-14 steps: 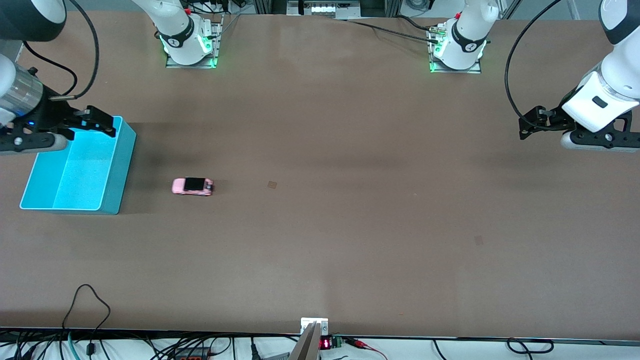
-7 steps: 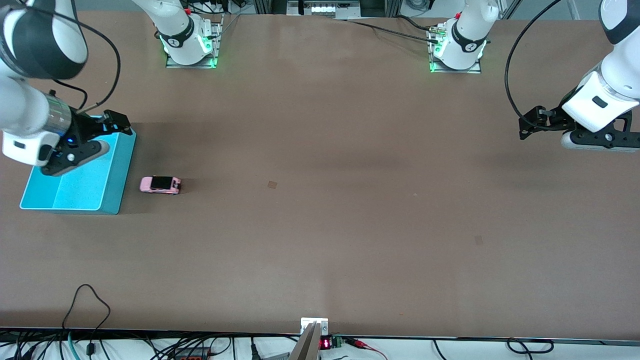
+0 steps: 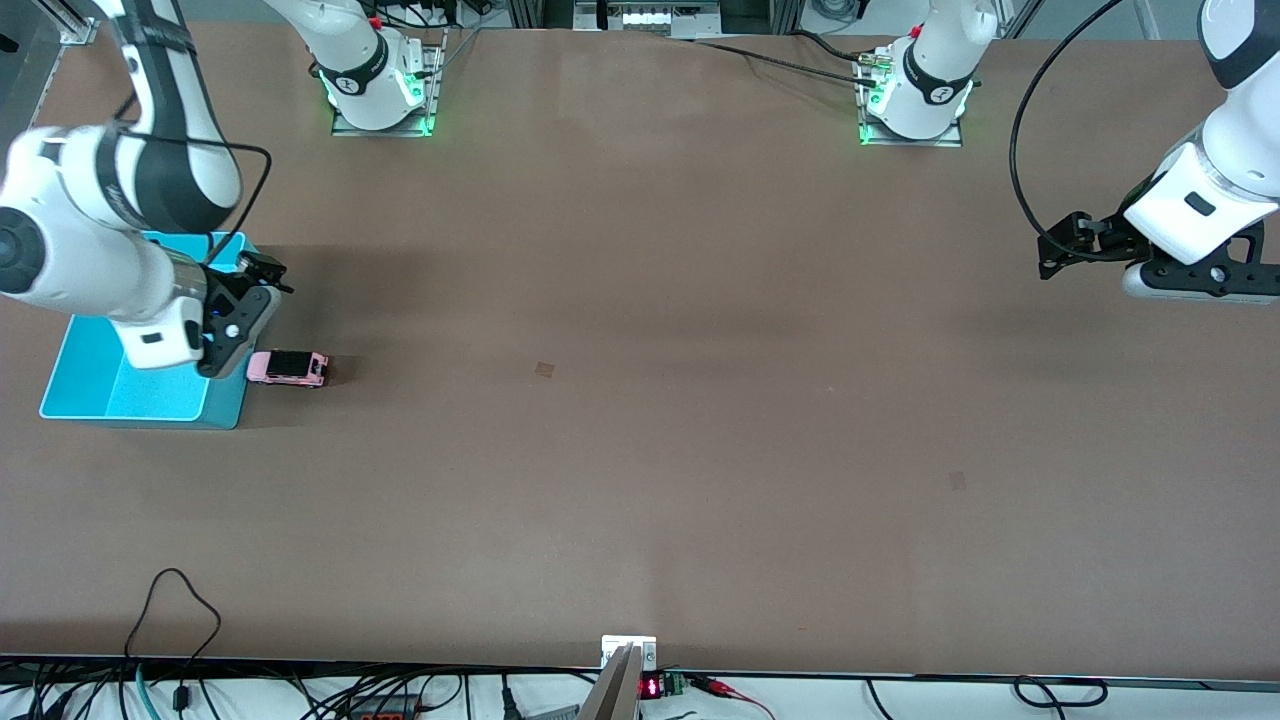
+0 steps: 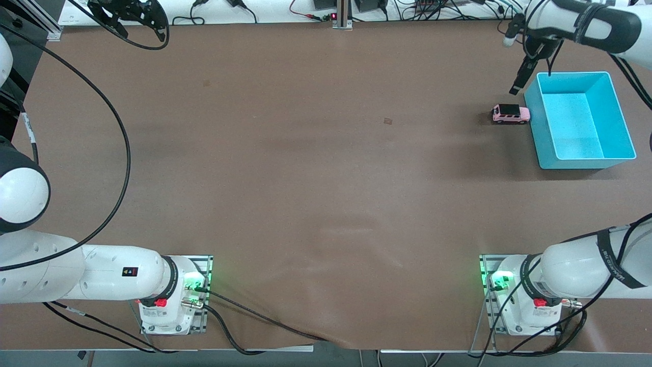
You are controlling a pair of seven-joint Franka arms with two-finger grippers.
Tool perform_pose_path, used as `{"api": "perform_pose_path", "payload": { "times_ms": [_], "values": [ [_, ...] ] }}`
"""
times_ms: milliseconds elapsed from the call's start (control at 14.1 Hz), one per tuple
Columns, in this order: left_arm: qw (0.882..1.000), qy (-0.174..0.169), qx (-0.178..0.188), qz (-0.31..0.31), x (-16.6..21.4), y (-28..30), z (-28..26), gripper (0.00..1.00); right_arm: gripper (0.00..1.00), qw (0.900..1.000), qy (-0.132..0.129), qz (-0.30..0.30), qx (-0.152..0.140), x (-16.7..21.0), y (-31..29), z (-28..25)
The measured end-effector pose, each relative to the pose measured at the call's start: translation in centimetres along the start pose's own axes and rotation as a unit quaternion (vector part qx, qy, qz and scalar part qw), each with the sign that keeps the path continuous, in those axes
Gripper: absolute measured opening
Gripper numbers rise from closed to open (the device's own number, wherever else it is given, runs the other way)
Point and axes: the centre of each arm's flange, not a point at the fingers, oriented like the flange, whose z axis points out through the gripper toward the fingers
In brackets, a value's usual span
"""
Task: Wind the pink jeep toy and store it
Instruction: 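Reach the right gripper down and grasp the rolled jeep, then lift the jeep with the right gripper and carry it over the bin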
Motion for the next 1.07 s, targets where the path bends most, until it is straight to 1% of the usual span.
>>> {"api": "perform_pose_path", "payload": {
  "times_ms": [213,427,783,1067],
  "values": [
    [1.0,0.0,0.0,0.0,0.0,0.0,0.0,1.0,1.0,0.996,0.007,-0.082,-0.037,-0.3,0.2,3.5],
    [1.0,0.0,0.0,0.0,0.0,0.0,0.0,1.0,1.0,0.989,0.018,-0.134,-0.065,-1.9,1.0,7.2],
    [1.0,0.0,0.0,0.001,0.0,0.1,0.0,1.0,1.0,0.982,0.026,-0.169,-0.085,-4.6,3.2,12.6],
    [1.0,0.002,0.0,0.004,0.0,0.4,-0.2,1.0,1.0,0.979,0.03,-0.176,-0.097,-5.6,4.1,14.6]
  ]
}}
